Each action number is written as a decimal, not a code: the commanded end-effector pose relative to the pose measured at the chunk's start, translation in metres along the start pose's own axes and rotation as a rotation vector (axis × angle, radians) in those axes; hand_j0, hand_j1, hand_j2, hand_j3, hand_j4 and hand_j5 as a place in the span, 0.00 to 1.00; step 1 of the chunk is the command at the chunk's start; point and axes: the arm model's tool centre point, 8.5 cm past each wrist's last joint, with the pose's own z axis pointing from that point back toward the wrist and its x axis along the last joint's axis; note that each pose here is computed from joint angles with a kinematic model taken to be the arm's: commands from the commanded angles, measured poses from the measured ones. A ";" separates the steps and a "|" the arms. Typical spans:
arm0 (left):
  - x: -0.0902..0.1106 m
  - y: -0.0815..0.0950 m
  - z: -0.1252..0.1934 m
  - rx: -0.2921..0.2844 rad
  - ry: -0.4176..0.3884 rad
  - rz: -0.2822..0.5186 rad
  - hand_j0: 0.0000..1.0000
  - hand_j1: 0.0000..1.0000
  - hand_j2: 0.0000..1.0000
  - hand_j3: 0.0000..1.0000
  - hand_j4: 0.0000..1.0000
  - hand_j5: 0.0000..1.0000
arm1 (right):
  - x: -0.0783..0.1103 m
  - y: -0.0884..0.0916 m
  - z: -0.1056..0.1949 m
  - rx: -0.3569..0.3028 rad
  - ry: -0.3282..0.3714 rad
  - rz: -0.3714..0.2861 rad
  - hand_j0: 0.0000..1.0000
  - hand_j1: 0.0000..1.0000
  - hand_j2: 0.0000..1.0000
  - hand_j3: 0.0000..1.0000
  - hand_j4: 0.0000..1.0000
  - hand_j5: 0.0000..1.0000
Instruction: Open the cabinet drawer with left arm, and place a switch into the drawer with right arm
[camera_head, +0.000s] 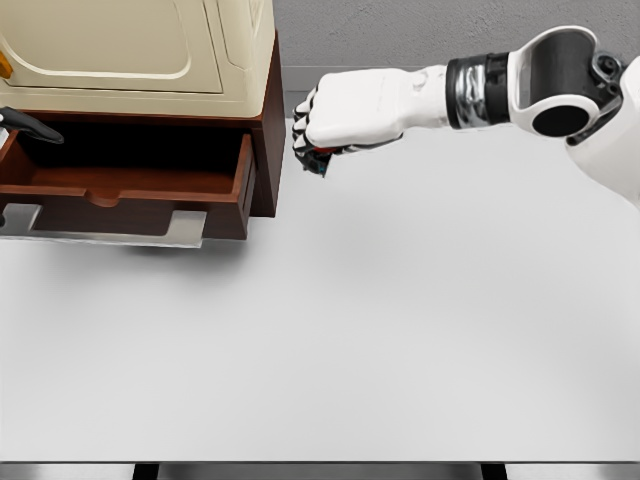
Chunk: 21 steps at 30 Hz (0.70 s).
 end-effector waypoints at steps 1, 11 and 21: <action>0.000 0.001 0.000 0.004 0.000 0.008 0.84 0.84 0.84 0.84 0.84 0.84 | 0.004 -0.005 -0.007 -0.015 -0.021 -0.002 0.38 0.38 0.38 0.38 0.38 0.38; -0.001 -0.001 -0.001 0.001 -0.004 0.010 0.84 0.84 0.84 0.84 0.84 0.84 | 0.022 -0.047 -0.040 -0.042 -0.104 0.089 0.39 0.39 0.39 0.39 0.39 0.39; -0.002 -0.002 -0.001 -0.001 -0.006 0.012 0.84 0.84 0.84 0.84 0.84 0.84 | 0.035 -0.081 -0.071 -0.071 -0.162 0.137 0.39 0.39 0.39 0.39 0.39 0.39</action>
